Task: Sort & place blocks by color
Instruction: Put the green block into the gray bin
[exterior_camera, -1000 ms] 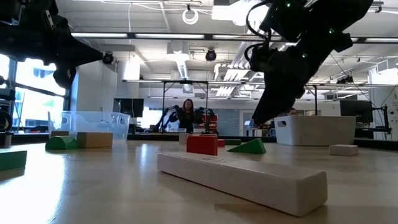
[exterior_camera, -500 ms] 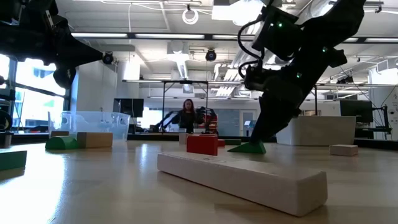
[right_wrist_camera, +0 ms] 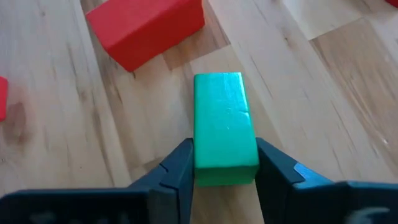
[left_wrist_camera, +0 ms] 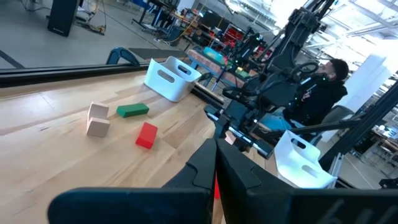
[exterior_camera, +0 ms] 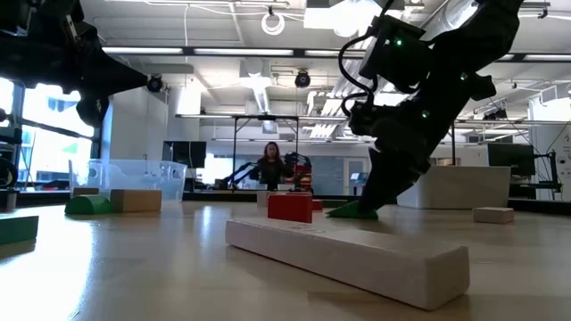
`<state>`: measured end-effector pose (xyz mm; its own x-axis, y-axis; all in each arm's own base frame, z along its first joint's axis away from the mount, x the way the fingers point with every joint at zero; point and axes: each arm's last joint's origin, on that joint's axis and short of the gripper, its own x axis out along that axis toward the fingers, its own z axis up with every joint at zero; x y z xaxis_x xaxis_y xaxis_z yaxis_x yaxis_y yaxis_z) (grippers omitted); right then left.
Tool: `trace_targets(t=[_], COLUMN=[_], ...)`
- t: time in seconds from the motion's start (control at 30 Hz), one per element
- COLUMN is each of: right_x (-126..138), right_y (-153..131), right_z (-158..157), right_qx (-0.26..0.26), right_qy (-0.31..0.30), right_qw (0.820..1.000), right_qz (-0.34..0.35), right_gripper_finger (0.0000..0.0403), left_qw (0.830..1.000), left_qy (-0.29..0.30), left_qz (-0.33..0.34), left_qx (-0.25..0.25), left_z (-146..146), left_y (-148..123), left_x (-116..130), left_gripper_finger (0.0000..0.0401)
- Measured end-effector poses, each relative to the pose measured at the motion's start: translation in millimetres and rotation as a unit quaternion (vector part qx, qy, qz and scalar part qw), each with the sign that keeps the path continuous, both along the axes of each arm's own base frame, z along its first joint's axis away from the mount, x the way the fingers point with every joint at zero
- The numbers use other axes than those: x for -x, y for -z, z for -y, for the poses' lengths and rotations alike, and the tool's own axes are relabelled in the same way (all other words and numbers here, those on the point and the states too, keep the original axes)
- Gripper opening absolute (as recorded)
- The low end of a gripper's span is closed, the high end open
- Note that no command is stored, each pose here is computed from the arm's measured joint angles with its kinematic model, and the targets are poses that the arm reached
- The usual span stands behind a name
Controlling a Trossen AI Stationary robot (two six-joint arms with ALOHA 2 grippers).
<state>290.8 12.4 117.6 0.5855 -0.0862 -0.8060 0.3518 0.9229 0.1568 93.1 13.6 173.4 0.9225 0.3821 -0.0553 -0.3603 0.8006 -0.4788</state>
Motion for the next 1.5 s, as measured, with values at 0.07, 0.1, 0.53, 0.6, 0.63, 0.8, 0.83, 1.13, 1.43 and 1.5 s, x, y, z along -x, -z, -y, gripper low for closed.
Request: trace_targets(t=[0.07, 0.1, 0.53, 0.6, 0.63, 0.8, 0.83, 1.13, 1.43, 1.5], right_x=[0, -1, -13, -12, -9, 3, 6, 53, 97, 106], right_y=[0, -1, -42, -51, -55, -82, -87, -131, -144, -142], right_z=[0, 0, 1, 2, 3, 8, 10, 23, 42, 47], right_qx=[-0.004, -0.005, 0.023, 0.041, 0.050, 0.093, 0.101, 0.150, 0.165, 0.160], right_qy=[0.002, 0.002, 0.012, 0.021, 0.025, 0.066, 0.079, 0.210, 0.345, 0.377], right_qw=[1.000, 1.000, 0.999, 0.998, 0.997, 0.991, 0.989, 0.962, 0.922, 0.911], right_qz=[0.000, 0.001, 0.045, 0.051, 0.047, 0.065, 0.068, 0.086, 0.059, 0.040], right_gripper_finger=[0.0105, 0.0105, 0.0105, 0.0105, 0.0105, 0.0105, 0.0105, 0.0105, 0.0105, 0.0105], left_qw=[1.000, 1.000, 1.000, 1.000, 1.000, 1.000, 1.000, 1.000, 1.000, 1.000], left_qy=[0.000, 0.000, 0.000, -0.003, -0.004, -0.005, -0.005, -0.004, -0.005, -0.005], left_qz=[0.000, 0.000, 0.001, 0.001, 0.001, 0.004, 0.003, 0.001, 0.001, 0.001], left_qx=[0.000, 0.000, 0.000, 0.000, 0.000, 0.000, 0.000, 0.000, 0.000, 0.000], left_z=[0, 0, 0, 0, 0, 0, 0, 0, 0, 0], left_y=[0, 0, 0, 0, 0, -1, -1, 0, 0, 0], left_x=[0, 0, 0, 0, 0, 0, 0, 0, 0, 0], left_gripper_finger=[0.0000, 0.0000, 0.0000, 0.0000, 0.0000, 0.0000, 0.0000, 0.0000, 0.0000, 0.0000])
